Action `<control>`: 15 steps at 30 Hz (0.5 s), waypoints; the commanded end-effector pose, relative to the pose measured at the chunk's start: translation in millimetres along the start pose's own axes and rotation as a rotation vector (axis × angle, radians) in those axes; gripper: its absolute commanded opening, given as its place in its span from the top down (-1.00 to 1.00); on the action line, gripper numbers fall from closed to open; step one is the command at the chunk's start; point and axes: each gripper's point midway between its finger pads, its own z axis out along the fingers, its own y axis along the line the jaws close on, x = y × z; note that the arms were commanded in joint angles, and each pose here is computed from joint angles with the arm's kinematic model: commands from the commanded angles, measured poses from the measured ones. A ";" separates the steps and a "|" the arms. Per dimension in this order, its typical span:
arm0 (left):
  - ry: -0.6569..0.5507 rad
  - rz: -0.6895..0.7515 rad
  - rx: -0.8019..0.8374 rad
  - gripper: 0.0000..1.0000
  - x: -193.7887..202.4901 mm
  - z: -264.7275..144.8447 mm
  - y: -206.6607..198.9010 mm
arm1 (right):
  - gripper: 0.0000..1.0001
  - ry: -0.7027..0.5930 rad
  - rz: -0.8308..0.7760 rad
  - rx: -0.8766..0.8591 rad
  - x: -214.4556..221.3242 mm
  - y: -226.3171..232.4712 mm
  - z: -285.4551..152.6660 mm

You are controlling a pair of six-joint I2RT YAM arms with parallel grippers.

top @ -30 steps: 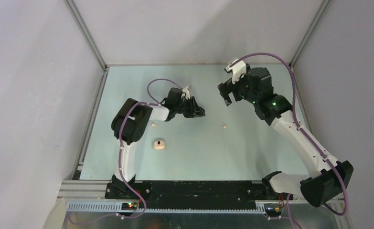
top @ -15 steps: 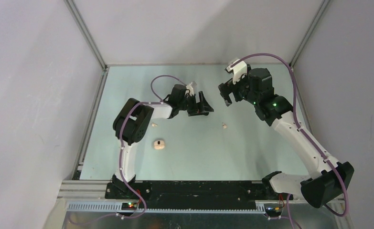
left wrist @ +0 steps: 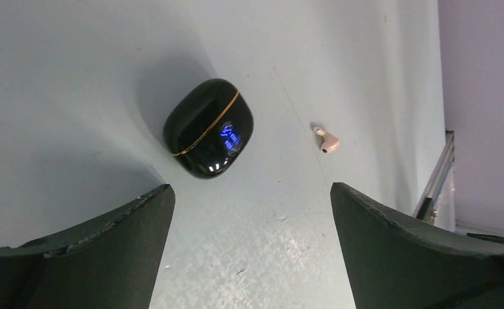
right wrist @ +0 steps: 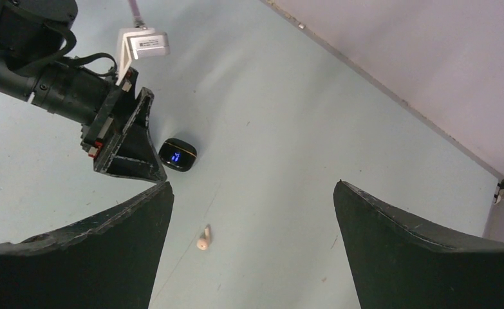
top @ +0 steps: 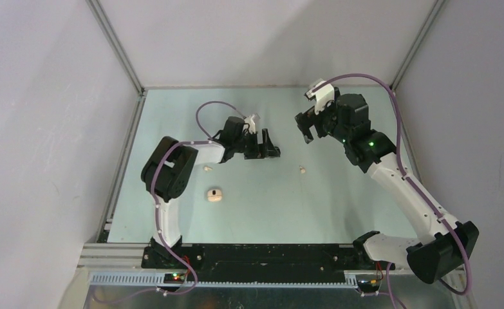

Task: Insert the wireless bluetooth earbuds into the charging case
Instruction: Place the charging case with the earbuds at the center of the board.

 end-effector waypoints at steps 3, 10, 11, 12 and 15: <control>-0.029 0.168 -0.046 -0.99 -14.8 -27.2 4.5 | -0.99 -0.068 -0.031 0.023 -14.3 -5.1 -1.4; -0.166 0.416 -0.119 -0.99 -62.4 -85.2 -20.4 | -0.99 -0.052 -0.056 0.038 -5.3 -10.7 5.5; -0.218 0.500 -0.172 -0.99 -76.6 -105.9 -28.2 | -0.99 -0.051 -0.054 0.035 -4.6 -11.5 6.1; -0.257 0.546 -0.198 -0.99 -83.4 -128.0 -39.8 | -0.99 -0.050 -0.053 0.035 -4.0 -12.0 6.4; -0.364 0.762 -0.380 -0.99 -107.6 -185.7 -46.1 | -0.99 -0.050 -0.049 0.002 -2.1 -7.9 9.1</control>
